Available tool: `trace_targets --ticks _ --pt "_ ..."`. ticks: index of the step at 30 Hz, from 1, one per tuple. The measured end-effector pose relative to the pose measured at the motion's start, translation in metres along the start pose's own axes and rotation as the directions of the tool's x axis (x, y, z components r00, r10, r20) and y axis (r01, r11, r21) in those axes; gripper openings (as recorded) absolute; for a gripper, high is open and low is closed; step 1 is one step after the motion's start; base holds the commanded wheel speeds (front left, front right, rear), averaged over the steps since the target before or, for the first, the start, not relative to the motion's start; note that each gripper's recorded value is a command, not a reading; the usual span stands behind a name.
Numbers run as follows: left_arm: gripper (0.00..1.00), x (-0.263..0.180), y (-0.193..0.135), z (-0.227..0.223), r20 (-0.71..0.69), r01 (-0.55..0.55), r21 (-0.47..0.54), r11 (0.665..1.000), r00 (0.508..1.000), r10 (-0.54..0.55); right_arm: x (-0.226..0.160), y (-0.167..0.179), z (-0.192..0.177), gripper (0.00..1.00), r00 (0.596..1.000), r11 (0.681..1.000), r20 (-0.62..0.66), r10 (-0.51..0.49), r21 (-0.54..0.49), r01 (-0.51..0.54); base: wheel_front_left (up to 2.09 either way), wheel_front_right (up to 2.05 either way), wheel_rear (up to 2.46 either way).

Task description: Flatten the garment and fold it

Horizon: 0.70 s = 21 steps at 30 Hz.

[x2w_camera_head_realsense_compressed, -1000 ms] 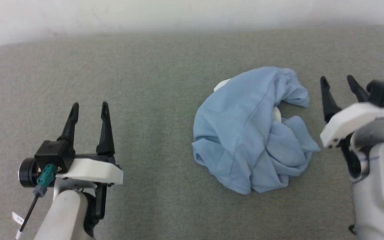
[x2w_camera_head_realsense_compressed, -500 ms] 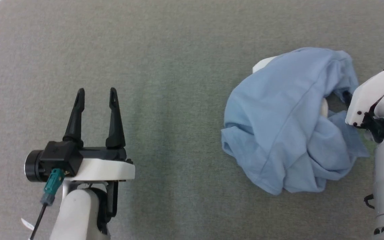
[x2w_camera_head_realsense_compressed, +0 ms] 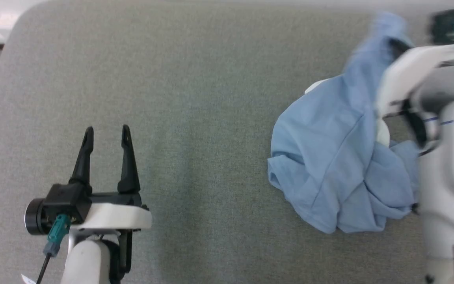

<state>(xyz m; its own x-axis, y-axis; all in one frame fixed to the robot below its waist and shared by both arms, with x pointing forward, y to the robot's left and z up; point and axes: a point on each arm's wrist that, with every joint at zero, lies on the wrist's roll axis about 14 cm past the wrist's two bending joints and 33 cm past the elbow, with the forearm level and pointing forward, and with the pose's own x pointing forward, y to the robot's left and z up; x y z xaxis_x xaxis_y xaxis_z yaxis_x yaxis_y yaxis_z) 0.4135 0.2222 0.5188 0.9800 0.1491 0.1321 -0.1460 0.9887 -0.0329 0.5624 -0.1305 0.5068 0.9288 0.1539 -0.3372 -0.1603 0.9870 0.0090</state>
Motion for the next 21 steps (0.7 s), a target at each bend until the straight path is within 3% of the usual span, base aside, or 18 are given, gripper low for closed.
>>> trace_targets --ticks 2,4,7,10,14,18,19,20,21 --pt "1.00 -0.005 0.000 0.005 0.010 0.005 0.001 1.000 1.000 -0.005 -0.015 0.042 0.024 0.00 0.989 0.992 0.088 0.119 -0.055 -0.114 0.00 0.00 0.00" --pt "1.00 -0.009 0.000 0.009 0.019 0.007 0.002 1.000 1.000 -0.008 -0.035 0.089 0.035 0.00 0.959 0.965 0.129 0.253 -0.111 -0.239 0.00 0.00 0.00" --pt "1.00 -0.013 -0.002 0.017 0.037 0.021 -0.007 1.000 0.999 -0.021 -0.073 0.156 0.029 0.00 0.890 0.890 0.112 0.443 -0.179 -0.420 0.00 0.00 0.00" --pt "1.00 -0.017 -0.004 0.023 0.049 0.029 -0.013 1.000 0.998 -0.028 -0.107 0.204 -0.001 0.00 0.819 0.805 0.020 0.573 -0.203 -0.558 0.00 0.00 0.00" --pt "1.00 -0.020 -0.004 0.027 0.060 0.032 -0.018 0.999 0.998 -0.031 -0.136 0.236 -0.064 0.00 0.745 0.728 -0.163 0.646 -0.159 -0.666 0.00 0.00 0.00" --pt "1.00 -0.021 -0.001 0.023 0.048 0.022 -0.016 1.000 0.999 -0.021 -0.147 0.240 -0.117 0.00 0.695 0.705 -0.318 0.645 -0.105 -0.702 0.00 0.00 0.00" --pt "1.00 -0.022 0.000 0.022 0.045 0.020 -0.015 1.000 0.999 -0.019 -0.148 0.239 -0.124 0.09 0.689 0.705 -0.335 0.643 -0.091 -0.703 0.00 0.00 0.00" --pt "1.00 -0.022 0.000 0.021 0.040 0.019 -0.015 1.000 0.999 -0.018 -0.149 0.239 -0.129 0.32 0.682 0.705 -0.352 0.642 -0.080 -0.705 0.00 0.00 0.00" --pt "1.00 -0.022 0.000 0.020 0.036 0.019 -0.015 1.000 0.999 -0.018 -0.150 0.239 -0.131 1.00 0.677 0.705 -0.355 0.644 -0.066 -0.706 0.00 0.00 0.00"
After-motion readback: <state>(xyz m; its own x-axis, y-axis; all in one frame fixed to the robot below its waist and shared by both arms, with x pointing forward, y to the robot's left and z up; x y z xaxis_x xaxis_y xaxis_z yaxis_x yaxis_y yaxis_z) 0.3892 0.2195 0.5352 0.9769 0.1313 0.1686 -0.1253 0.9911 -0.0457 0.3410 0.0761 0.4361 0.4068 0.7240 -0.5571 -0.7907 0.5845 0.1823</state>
